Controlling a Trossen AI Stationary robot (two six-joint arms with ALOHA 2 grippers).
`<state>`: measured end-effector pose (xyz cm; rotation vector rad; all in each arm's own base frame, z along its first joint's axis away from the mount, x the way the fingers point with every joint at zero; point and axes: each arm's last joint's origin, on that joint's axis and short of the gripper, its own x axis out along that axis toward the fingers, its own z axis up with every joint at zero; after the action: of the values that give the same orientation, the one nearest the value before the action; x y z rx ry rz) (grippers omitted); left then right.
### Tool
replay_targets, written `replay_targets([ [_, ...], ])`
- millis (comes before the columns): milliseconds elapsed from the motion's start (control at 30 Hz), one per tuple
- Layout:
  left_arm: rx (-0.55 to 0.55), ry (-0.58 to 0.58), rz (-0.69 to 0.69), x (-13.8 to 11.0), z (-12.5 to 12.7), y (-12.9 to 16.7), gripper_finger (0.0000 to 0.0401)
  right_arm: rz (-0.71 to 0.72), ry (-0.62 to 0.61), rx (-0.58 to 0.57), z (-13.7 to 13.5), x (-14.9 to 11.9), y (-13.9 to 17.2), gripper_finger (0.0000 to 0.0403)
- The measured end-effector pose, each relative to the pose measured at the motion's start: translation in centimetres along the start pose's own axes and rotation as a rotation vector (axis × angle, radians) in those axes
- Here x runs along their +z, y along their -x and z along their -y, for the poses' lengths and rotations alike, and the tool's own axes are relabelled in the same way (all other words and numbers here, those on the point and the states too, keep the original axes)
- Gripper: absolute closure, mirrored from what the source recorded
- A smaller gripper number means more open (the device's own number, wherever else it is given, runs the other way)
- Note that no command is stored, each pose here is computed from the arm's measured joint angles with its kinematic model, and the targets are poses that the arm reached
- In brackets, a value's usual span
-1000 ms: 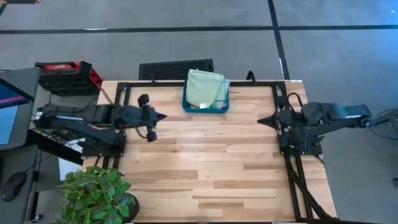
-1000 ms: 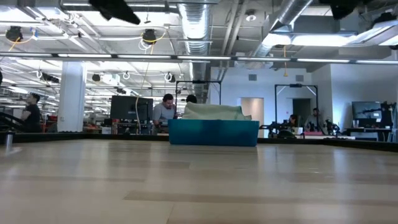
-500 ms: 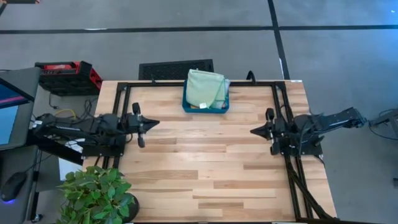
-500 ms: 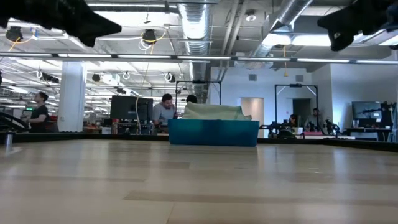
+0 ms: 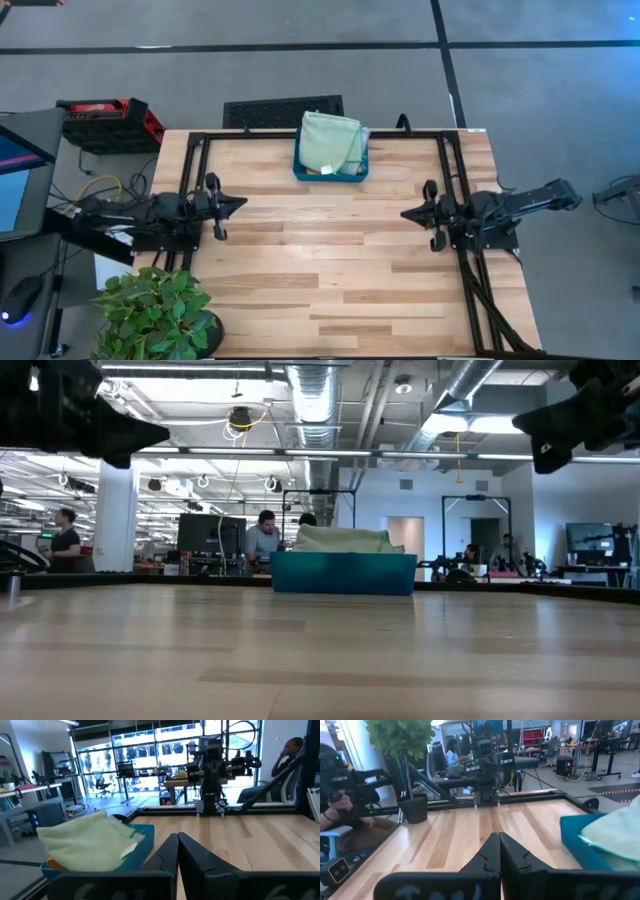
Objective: Fold microfiber towels
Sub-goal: Return to Home Position
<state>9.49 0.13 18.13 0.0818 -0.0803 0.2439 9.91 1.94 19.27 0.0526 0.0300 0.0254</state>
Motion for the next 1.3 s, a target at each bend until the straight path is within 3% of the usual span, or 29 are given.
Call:
replay_targets([
  [233,0.000,-0.017,-0.032,-0.8,0.1,-0.1,0.0401,0.015,-0.026,0.002,0.1,-2.8,-0.1,0.0391],
  [667,0.009,-0.028,-0.036,-0.8,0.1,-0.1,0.0401,0.024,0.111,0.022,0.1,-2.7,0.0,0.0380],
  [833,0.021,-0.091,-0.038,-0.8,0.0,-0.1,0.0401,0.023,0.115,0.014,0.2,-2.7,0.0,0.0366],
  [1300,0.025,-0.064,-0.038,-0.8,0.0,-0.1,0.0401,0.023,0.108,0.015,0.2,-2.7,-0.1,0.0363],
])
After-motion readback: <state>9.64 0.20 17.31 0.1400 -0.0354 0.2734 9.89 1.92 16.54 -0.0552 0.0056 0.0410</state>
